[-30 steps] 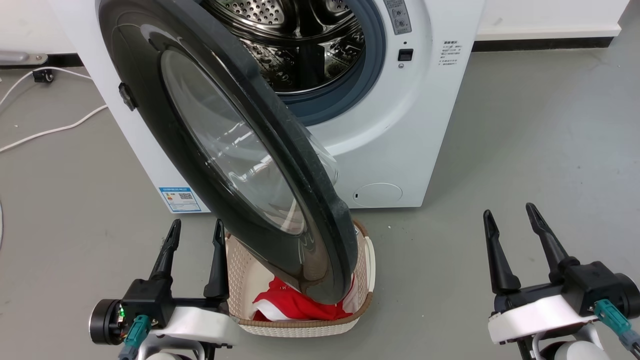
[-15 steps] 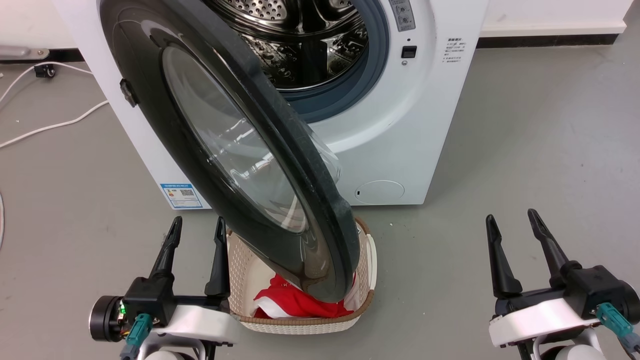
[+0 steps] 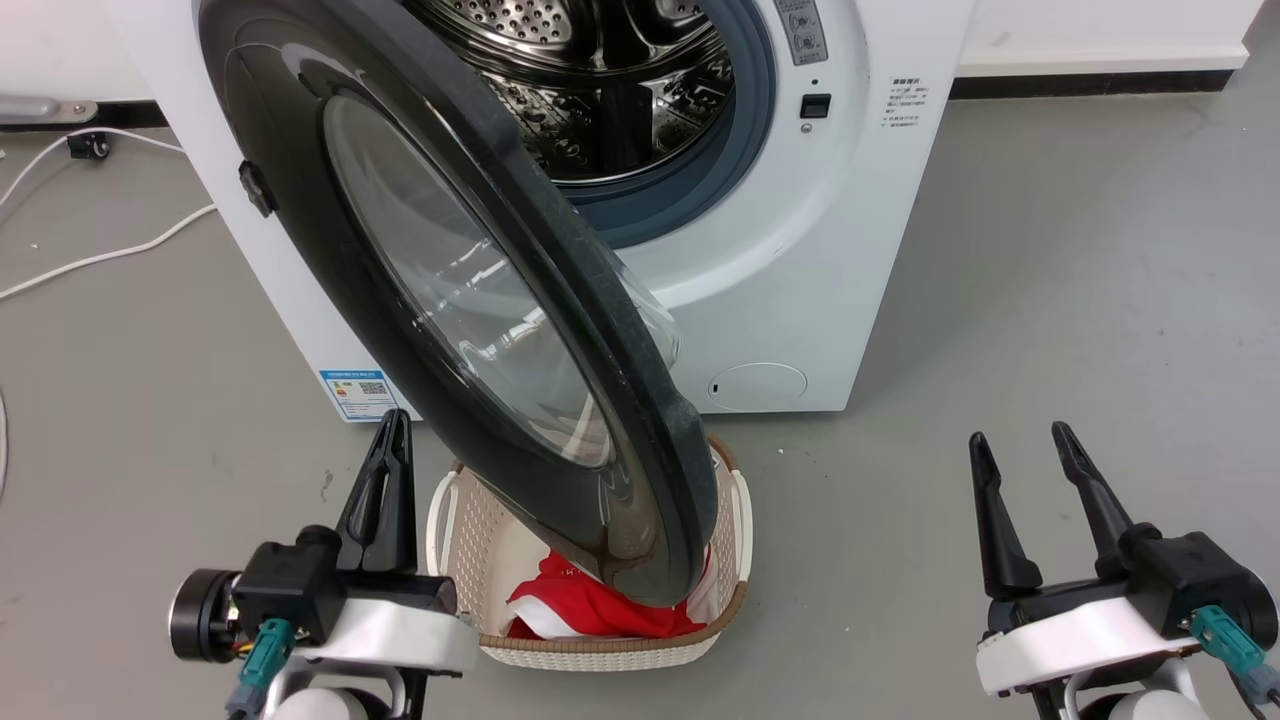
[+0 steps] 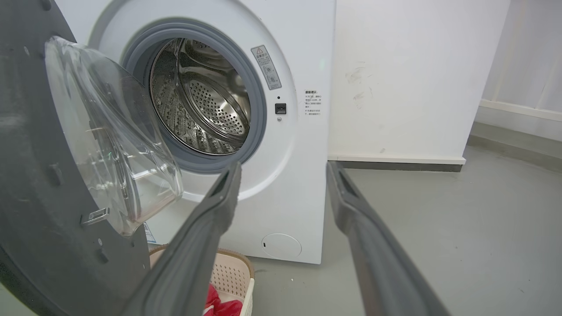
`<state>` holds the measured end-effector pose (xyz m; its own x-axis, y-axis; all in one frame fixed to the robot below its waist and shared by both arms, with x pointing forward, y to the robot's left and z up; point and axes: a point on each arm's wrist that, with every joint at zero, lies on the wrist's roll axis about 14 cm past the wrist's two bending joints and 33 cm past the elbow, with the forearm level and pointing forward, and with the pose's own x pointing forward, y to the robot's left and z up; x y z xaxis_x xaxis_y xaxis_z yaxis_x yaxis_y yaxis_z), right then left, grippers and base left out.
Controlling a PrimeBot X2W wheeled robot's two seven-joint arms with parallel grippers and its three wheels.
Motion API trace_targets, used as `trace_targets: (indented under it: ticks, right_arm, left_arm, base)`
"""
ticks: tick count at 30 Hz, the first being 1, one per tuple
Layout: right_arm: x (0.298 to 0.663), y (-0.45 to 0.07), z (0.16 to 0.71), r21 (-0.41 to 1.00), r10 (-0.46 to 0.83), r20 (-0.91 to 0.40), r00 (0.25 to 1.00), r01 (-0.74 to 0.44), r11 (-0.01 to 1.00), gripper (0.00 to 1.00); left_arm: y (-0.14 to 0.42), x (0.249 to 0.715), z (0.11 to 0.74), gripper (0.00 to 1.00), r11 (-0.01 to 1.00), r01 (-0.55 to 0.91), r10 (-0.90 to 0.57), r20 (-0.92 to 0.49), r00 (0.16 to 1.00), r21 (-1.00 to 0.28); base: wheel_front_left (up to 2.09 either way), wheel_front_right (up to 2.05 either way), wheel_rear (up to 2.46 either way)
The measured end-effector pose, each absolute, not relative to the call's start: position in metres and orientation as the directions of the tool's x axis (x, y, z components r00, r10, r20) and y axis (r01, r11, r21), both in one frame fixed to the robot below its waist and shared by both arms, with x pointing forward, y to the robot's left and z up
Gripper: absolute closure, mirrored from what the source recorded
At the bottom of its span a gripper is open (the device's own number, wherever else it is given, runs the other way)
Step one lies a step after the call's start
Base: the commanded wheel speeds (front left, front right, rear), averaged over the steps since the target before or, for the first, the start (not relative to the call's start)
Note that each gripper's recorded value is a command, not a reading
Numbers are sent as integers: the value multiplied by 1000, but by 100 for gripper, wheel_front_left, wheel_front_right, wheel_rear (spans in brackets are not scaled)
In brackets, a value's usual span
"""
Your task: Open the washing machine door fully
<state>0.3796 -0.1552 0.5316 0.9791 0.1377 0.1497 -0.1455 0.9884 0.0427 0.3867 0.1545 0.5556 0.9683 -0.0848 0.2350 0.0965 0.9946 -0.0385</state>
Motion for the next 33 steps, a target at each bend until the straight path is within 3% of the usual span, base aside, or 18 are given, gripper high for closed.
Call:
trace_targets:
  ticks: [12, 23, 28, 33]
  right_arm:
    - [379, -156, 533, 48, 134, 153, 979, -143, 989, 0]
    - [380, -155, 531, 54, 137, 148, 979, -147, 988, 0]
    - [380, -156, 528, 60, 134, 139, 981, -143, 988, 0]
    - [380, -159, 525, 72, 123, 131, 984, -134, 988, 0]
  left_arm:
    - [150, 383, 646, 100, 992, 126, -100, 493, 865, -20]
    - [122, 348, 760, 100, 977, 211, -162, 779, 605, 39]
    - [94, 340, 776, 100, 947, 312, -237, 812, 533, 72]
    - [47, 342, 754, 100, 874, 478, -373, 750, 547, 86]
  base:
    - [0, 0, 0]
    - [0, 0, 0]
    - [0, 0, 0]
    - [0, 0, 0]
